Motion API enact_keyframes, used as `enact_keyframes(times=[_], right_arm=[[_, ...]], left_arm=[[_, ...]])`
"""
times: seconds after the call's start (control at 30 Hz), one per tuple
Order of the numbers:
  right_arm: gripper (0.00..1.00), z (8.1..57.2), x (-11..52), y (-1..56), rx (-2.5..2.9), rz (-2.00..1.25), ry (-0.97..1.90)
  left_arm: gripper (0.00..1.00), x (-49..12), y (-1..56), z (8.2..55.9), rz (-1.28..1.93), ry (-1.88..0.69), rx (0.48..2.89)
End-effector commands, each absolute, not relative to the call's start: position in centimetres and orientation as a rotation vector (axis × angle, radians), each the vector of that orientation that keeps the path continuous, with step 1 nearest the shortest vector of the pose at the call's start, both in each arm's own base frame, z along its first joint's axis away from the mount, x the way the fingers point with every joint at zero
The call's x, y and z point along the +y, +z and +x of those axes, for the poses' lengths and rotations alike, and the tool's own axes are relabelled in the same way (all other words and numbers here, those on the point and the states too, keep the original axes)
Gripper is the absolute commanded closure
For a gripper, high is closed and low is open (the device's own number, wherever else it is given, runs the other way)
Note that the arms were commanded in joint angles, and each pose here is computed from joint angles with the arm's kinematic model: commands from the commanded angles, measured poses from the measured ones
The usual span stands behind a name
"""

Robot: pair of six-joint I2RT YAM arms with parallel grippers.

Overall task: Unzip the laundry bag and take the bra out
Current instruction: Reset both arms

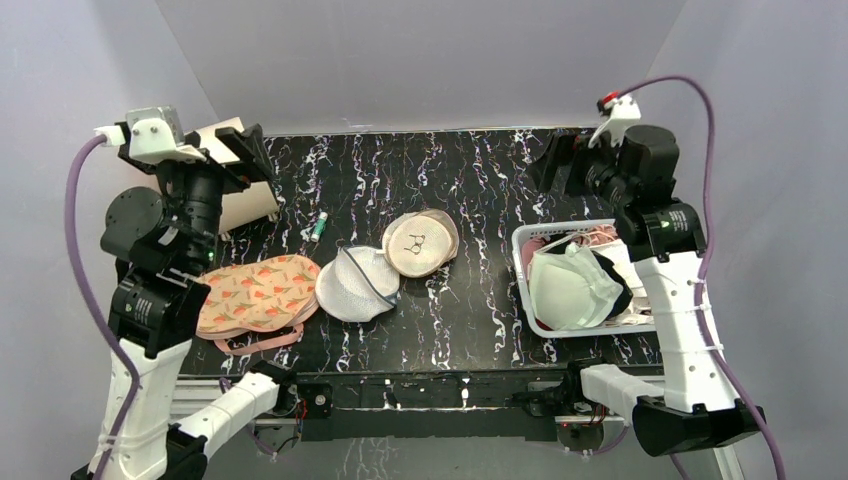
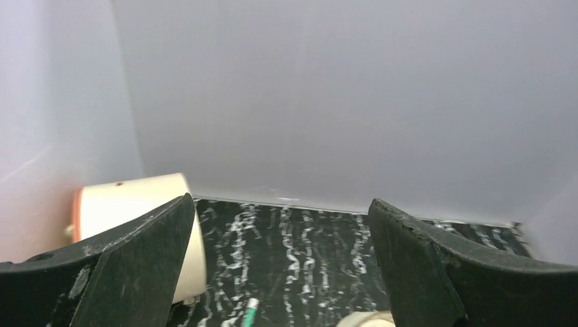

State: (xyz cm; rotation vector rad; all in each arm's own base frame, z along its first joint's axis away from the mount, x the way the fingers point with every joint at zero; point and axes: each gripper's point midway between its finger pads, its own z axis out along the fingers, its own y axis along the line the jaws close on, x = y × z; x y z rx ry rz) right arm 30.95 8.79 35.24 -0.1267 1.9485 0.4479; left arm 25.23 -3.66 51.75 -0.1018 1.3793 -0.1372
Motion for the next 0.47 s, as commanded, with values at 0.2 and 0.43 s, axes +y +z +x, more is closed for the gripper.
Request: enact_keyframes(times=[0.2, 0.43], right_arm=[[0.02, 34.5, 5.6, 49.2, 1.574, -0.021, 0.25], [0.02, 33.2, 5.7, 50.6, 1.486, -0.057, 0.252]], left_arm=[[0.02, -2.5, 49.9, 29.1, -0.137, 0.058, 1.505], [0.02, -3.8, 49.9, 30.1, -0.128, -0.002, 1.506]])
